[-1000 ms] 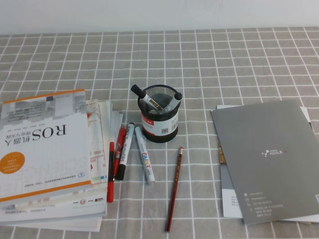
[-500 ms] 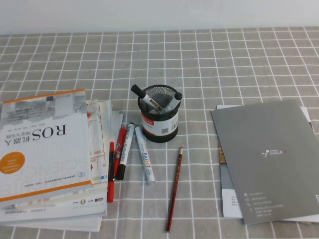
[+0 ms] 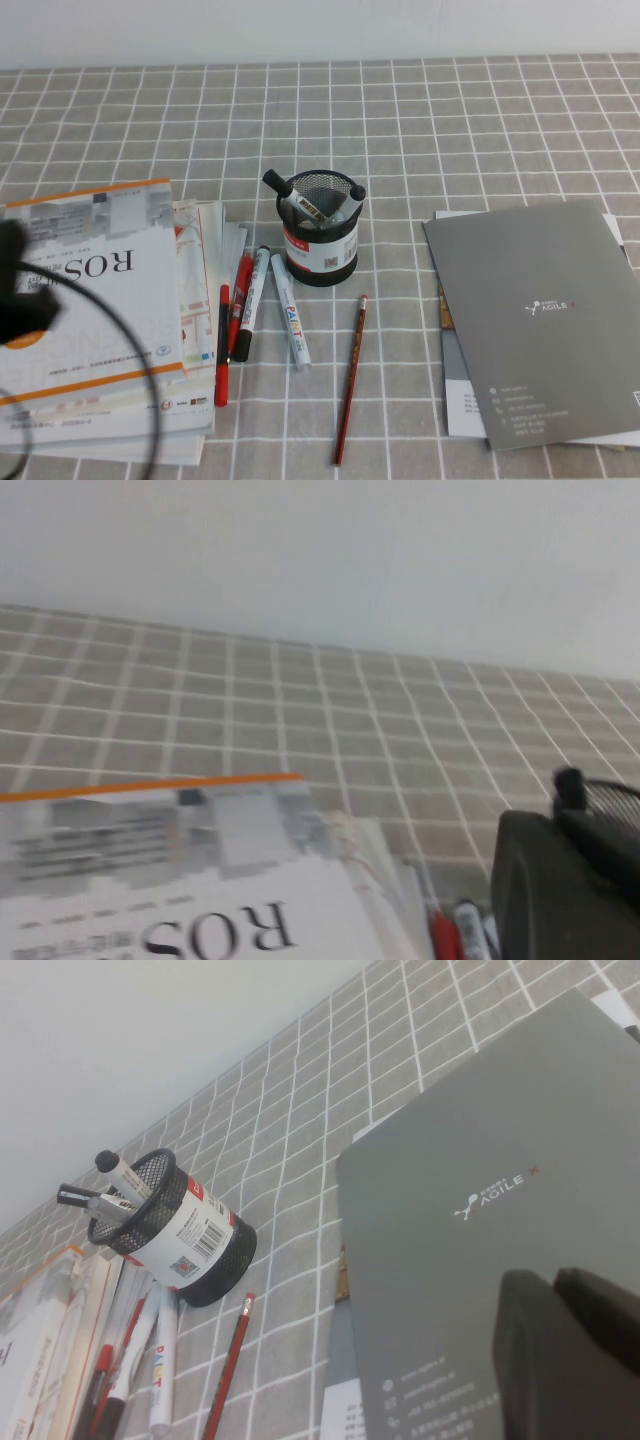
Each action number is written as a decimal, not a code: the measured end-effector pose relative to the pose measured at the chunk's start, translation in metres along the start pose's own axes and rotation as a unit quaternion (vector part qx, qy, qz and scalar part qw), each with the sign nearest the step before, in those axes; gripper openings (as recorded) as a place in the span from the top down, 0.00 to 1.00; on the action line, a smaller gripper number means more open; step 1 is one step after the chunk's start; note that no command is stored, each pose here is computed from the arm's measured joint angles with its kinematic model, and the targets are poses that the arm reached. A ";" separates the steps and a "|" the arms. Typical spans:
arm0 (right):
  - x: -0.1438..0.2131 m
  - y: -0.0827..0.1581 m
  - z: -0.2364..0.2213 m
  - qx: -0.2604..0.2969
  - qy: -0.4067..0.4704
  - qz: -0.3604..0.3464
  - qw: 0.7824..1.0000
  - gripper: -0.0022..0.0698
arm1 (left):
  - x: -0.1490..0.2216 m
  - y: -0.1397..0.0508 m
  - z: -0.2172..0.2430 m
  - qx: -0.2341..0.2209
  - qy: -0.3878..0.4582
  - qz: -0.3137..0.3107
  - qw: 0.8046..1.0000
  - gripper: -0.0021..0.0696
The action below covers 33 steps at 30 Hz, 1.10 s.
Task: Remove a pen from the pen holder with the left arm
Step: 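Take a marker out of the pen holder and lay it on the table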
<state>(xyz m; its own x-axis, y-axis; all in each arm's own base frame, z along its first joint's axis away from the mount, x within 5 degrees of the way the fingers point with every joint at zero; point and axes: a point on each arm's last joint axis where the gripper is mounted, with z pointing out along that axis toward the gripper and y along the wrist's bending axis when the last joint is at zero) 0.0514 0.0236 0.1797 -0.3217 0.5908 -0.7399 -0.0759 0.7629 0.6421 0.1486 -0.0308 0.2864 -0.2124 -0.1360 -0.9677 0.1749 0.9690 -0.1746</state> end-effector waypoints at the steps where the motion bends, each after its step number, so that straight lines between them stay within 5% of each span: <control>1: 0.000 0.000 0.000 0.000 0.000 0.000 1.000 0.99 | 0.004 -0.006 0.008 0.021 0.014 0.013 1.000 0.98; 5: 0.000 0.000 0.000 0.000 0.000 0.000 1.000 0.99 | 0.019 -0.030 0.039 0.092 0.061 0.063 0.992 0.98; 19: 0.000 0.000 0.000 0.000 0.000 0.000 1.000 0.99 | 0.014 -0.066 0.096 0.205 0.095 0.121 0.967 0.98; 33: 0.000 0.000 0.000 0.000 0.000 0.000 1.000 0.99 | 0.009 -0.071 0.109 0.199 0.078 0.056 0.975 0.97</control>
<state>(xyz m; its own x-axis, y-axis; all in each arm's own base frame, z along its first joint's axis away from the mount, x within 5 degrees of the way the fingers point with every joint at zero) 0.0514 0.0236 0.1797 -0.3217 0.5908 -0.7399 -0.0759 0.7629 0.6421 0.2389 -0.1235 0.2703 -0.3100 0.0288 -0.9503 0.5580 0.8148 -0.1574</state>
